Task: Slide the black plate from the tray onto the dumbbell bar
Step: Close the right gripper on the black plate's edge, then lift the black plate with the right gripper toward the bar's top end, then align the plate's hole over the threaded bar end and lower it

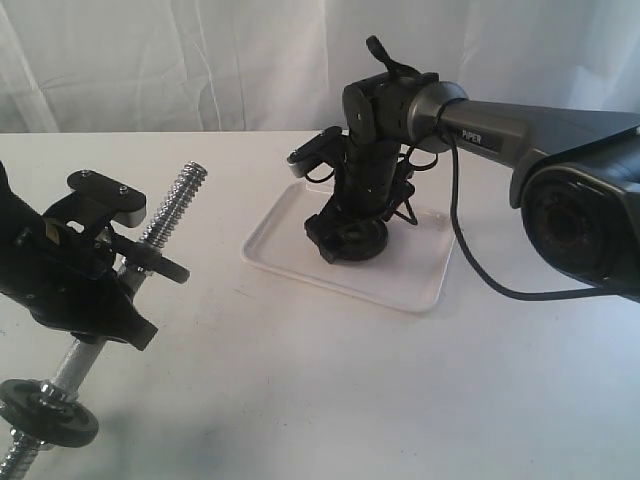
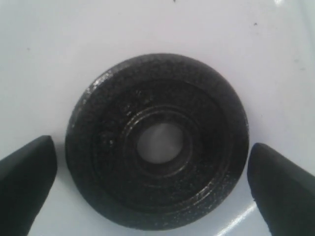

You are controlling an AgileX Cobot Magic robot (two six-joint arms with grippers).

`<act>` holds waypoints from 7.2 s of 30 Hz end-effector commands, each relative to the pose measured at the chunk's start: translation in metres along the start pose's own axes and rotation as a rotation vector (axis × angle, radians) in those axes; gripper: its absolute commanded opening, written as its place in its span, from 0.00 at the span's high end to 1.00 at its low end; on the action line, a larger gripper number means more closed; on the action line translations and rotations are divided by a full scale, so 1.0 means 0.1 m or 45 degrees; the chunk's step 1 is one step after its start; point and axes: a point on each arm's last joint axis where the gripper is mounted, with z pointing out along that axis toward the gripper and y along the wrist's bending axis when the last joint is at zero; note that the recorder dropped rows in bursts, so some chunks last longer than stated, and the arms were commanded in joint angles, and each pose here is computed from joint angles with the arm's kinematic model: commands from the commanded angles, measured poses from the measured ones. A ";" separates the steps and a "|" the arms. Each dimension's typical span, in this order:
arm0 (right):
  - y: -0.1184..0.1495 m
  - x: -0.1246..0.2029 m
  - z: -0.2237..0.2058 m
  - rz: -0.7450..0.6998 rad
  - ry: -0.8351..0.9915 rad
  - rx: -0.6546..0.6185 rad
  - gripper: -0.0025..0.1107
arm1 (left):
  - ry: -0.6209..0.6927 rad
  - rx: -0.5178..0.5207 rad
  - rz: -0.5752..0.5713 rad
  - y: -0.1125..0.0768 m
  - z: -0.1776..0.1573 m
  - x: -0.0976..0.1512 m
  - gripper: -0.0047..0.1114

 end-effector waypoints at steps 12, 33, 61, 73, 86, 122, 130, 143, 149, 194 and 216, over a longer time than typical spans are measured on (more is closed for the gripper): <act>0.04 0.08 0.24 -0.028 0.070 -0.037 0.05 | -0.212 -0.029 -0.020 0.01 -0.20 -0.16 0.96; 0.14 0.21 0.67 -0.003 0.175 -0.114 0.05 | -0.204 -0.027 -0.020 0.01 -0.20 -0.15 0.96; 0.12 0.37 0.76 -0.037 0.384 -0.070 0.05 | -0.204 -0.027 -0.020 0.01 -0.20 -0.15 0.96; 0.11 0.35 0.77 0.007 0.354 -0.056 0.50 | -0.206 -0.028 -0.020 0.01 -0.20 -0.16 0.96; 0.12 0.36 0.53 0.126 0.416 -0.096 0.98 | -0.204 -0.027 -0.017 0.01 -0.20 -0.15 0.96; -0.34 0.05 -1.57 0.500 -0.527 -1.003 0.98 | -0.145 -0.023 0.160 0.00 -0.20 -0.11 0.96; -0.13 0.00 -1.82 0.467 -0.576 -1.069 0.98 | -0.144 -0.021 0.185 0.00 -0.20 -0.11 0.96; 0.20 -0.09 -1.84 0.414 -0.521 -1.107 0.98 | -0.135 -0.018 0.210 0.00 -0.20 -0.11 0.96; 0.27 -0.07 -1.76 0.421 -0.479 -1.128 0.98 | -0.140 -0.019 0.210 0.00 -0.20 -0.11 0.96; 0.25 0.04 -1.75 0.393 -0.470 -1.106 0.98 | -0.169 0.108 0.310 -0.10 -0.21 -0.12 0.96; 0.44 0.10 -1.81 0.387 -0.437 -1.162 0.98 | -0.235 0.082 0.340 -0.11 -0.33 -0.13 0.96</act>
